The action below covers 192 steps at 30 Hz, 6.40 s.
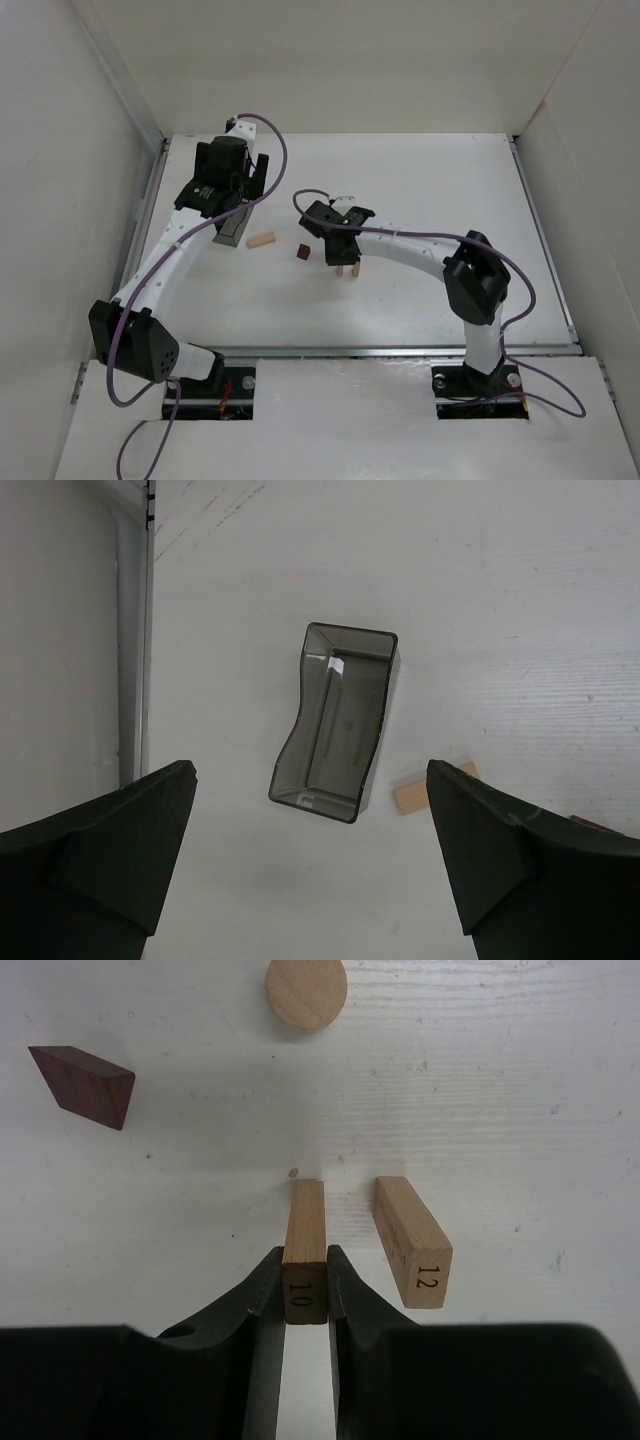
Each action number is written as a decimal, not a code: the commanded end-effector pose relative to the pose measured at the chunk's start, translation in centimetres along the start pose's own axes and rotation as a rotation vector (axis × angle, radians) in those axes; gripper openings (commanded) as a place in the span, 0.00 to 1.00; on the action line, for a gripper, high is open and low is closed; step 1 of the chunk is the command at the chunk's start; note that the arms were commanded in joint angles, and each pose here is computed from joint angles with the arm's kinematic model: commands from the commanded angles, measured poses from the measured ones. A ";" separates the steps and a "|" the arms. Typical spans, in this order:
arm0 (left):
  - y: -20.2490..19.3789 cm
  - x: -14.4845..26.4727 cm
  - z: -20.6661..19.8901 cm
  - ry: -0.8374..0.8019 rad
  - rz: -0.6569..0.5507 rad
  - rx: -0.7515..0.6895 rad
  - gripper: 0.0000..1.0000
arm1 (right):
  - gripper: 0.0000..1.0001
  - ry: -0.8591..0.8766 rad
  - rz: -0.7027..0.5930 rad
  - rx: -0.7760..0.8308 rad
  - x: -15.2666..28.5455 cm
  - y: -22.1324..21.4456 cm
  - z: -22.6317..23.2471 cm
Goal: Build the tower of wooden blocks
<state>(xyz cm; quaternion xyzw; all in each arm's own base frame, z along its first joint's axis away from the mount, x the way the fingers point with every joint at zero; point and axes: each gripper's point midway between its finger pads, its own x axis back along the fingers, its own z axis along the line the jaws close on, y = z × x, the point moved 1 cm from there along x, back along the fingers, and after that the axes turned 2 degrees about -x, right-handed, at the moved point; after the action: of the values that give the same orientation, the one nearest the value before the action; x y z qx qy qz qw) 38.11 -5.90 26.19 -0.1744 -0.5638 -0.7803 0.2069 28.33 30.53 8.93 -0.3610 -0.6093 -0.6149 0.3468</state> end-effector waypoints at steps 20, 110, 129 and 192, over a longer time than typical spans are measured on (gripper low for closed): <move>0.8 0.3 0.2 0.001 -0.028 0.021 1.00 | 0.20 0.000 0.048 -0.013 -0.9 -0.9 0.1; -2.4 -1.4 -16.2 -0.828 0.160 -0.702 0.00 | 0.69 0.279 -0.586 -0.129 20.8 13.3 -15.2; -4.5 9.2 -28.7 -1.112 0.179 -0.839 0.00 | 0.73 0.036 -0.621 -0.193 22.0 12.4 -23.2; -10.6 6.1 -29.4 -1.037 0.323 -0.991 0.44 | 0.80 0.114 -0.624 -0.136 21.2 10.9 -22.7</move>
<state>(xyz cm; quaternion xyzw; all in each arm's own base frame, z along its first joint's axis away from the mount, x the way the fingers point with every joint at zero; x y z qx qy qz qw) 26.57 -31.52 10.77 -0.6733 -0.1396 -0.7233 -0.0642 26.59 8.03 31.68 -0.1637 -0.6307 -0.7409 0.1627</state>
